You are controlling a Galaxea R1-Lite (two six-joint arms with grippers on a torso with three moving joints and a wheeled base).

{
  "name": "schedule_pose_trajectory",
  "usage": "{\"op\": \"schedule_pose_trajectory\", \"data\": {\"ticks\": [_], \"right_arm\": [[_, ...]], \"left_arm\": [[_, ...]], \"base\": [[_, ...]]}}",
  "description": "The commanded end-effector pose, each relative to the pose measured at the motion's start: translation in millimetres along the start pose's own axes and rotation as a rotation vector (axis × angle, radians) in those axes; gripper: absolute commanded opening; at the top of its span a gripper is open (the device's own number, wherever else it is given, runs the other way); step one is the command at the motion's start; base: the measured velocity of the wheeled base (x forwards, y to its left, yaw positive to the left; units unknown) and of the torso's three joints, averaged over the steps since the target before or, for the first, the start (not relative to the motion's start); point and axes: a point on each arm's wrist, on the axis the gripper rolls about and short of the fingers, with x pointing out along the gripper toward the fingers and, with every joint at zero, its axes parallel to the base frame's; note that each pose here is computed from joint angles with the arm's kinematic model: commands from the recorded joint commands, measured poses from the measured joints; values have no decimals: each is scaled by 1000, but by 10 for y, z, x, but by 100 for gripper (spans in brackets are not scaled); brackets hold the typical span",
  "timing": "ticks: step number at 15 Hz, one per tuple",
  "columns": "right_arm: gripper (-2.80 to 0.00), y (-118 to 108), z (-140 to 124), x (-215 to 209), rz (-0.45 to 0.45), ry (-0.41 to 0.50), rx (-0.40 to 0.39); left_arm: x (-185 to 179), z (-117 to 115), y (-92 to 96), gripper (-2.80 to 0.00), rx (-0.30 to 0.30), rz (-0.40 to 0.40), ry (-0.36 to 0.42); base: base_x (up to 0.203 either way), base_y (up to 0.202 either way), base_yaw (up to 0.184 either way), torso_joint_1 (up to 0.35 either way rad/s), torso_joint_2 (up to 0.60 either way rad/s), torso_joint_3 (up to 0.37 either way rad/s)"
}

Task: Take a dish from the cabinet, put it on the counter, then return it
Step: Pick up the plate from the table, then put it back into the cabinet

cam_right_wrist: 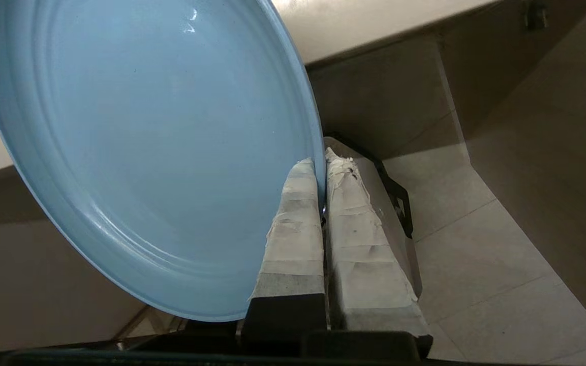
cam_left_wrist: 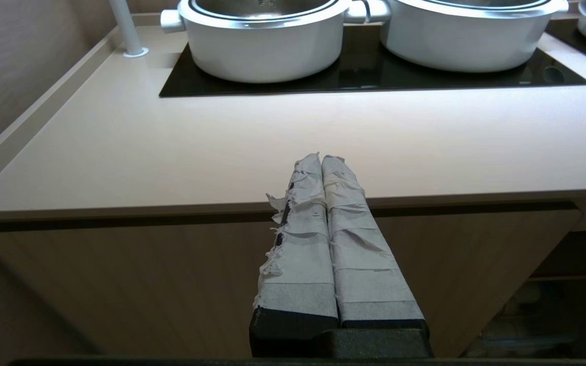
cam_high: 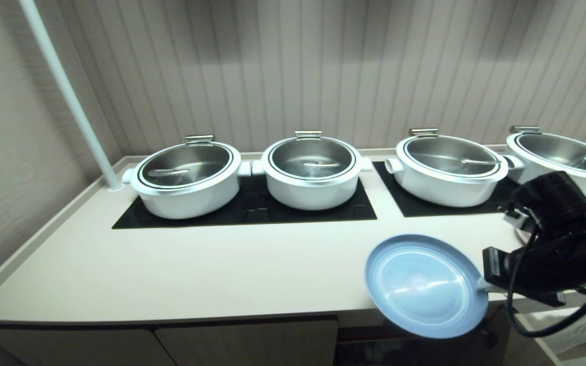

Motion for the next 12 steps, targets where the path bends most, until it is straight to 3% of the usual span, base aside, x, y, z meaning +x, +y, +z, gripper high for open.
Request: {"op": "schedule_pose_trajectory", "data": {"ticks": [1, 12], "right_arm": [[-280, -62, -142, -147, 9, -15, 1], [-280, -360, -783, -373, 50, 32, -3]], "left_arm": [[0, 0, 0, -280, 0, 0, 0], [0, 0, 0, -280, 0, 0, 0]], "base": [[0, 0, 0, 0, 0, 0], [0, 0, 0, 0, 0, 0]]}}
